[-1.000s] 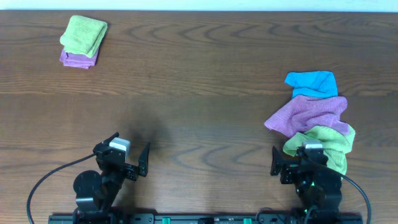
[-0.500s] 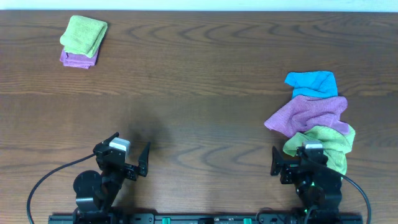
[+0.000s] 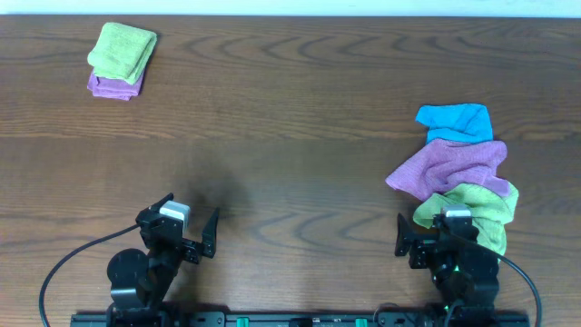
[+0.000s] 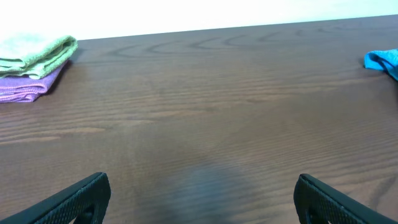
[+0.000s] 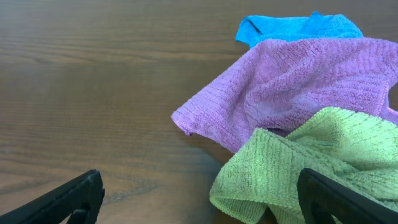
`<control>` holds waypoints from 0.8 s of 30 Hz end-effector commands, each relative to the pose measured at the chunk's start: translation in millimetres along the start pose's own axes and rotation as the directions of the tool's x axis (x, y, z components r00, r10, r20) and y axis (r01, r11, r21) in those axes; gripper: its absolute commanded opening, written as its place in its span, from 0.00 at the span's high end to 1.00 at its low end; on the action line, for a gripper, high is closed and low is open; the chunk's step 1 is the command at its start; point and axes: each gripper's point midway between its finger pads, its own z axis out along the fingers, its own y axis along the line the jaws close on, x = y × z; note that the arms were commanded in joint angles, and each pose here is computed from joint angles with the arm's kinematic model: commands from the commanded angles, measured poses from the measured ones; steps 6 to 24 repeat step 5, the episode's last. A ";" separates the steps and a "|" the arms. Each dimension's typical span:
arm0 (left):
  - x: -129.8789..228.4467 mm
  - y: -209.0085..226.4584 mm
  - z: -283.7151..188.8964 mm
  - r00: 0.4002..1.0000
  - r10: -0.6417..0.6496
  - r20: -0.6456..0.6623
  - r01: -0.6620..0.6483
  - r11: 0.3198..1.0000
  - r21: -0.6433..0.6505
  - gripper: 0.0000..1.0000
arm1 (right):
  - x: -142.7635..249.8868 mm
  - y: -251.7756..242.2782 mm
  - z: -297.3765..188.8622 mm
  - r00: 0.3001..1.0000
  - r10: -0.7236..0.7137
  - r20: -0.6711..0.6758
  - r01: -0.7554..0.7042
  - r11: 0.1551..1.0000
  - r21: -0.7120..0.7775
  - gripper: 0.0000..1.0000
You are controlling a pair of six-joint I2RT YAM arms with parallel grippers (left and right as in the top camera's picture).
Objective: Fold the cloth
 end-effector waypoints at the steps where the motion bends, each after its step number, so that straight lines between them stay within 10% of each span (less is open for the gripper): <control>1: 9.9 -1.3 2.1 1.000 0.007 -0.024 -0.007 1.000 0.009 0.04 | -0.5 3.1 -0.3 1.000 -0.012 0.005 0.012 1.000 -0.015 0.01; 24: 9.9 -1.3 2.1 1.000 0.007 -0.024 -0.007 1.000 0.009 0.04 | -0.3 3.1 -0.3 1.000 -0.012 0.005 0.012 1.000 -0.015 0.01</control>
